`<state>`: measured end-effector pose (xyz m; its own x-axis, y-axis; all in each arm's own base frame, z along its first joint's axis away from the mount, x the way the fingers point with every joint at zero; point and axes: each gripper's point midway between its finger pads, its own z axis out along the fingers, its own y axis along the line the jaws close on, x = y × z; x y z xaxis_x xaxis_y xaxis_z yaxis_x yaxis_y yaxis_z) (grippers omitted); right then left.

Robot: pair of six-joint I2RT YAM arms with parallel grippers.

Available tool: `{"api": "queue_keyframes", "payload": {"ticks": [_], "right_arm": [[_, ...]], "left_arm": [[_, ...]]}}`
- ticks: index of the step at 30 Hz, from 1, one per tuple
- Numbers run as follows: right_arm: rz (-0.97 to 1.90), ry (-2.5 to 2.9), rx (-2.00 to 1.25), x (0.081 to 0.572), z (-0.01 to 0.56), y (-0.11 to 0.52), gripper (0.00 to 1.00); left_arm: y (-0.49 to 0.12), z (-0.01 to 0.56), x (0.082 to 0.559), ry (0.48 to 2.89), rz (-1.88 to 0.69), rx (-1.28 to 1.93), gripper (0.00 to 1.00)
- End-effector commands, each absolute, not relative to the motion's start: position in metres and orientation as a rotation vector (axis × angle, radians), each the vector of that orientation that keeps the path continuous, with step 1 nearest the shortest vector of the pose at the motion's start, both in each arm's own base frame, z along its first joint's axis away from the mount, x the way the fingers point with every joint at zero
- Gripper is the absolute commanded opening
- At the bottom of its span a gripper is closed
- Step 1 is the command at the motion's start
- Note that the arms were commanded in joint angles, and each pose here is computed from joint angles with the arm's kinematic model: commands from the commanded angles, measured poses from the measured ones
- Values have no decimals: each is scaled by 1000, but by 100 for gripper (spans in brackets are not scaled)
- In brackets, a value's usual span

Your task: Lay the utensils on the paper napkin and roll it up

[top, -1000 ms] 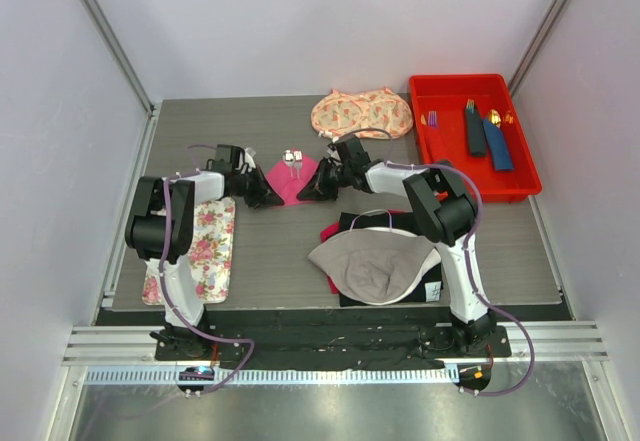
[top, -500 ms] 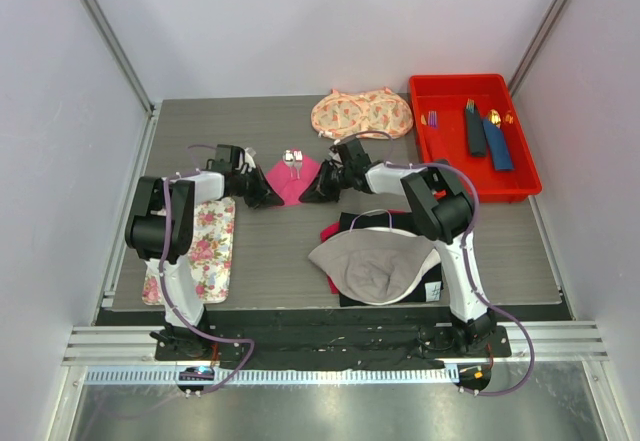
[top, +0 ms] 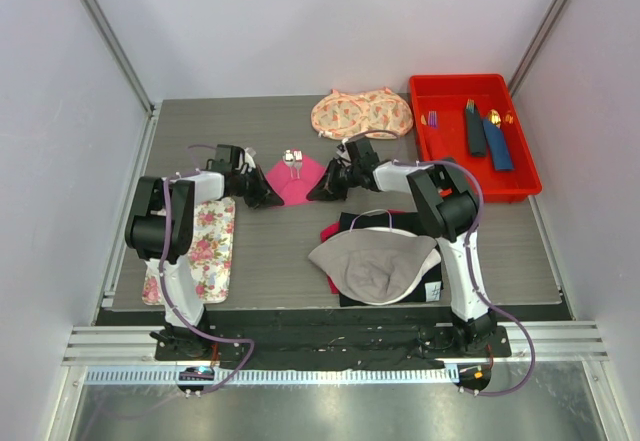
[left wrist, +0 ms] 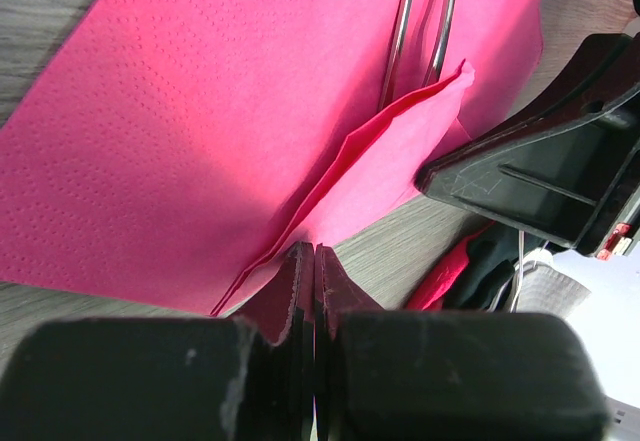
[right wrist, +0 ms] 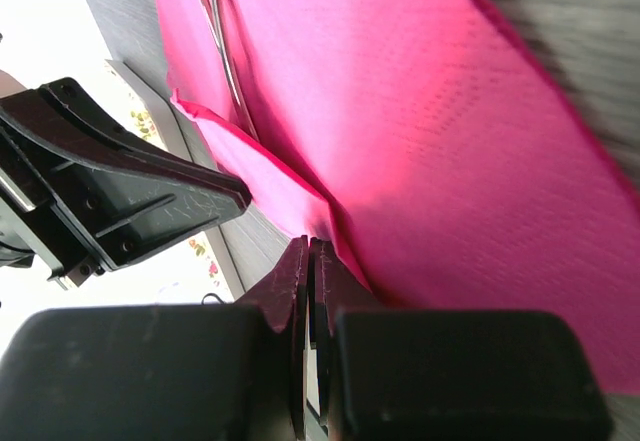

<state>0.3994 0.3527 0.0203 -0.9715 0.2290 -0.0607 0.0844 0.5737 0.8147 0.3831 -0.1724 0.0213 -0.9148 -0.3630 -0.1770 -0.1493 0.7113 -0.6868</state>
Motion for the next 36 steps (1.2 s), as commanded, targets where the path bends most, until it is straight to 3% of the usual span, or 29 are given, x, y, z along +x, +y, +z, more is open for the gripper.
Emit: {"api": "queue_keyframes", "payload": {"ticks": [1, 24, 36], "right_arm": [[1241, 2671, 279, 399, 14, 326, 1], [943, 2755, 116, 405, 8, 273, 1], [1044, 2720, 82, 410, 34, 281, 3]], "left_arm": [[-160, 5, 372, 2689, -926, -433, 0], [-159, 7, 373, 2684, -929, -434, 0], [-162, 11, 373, 2674, -953, -424, 0]]}}
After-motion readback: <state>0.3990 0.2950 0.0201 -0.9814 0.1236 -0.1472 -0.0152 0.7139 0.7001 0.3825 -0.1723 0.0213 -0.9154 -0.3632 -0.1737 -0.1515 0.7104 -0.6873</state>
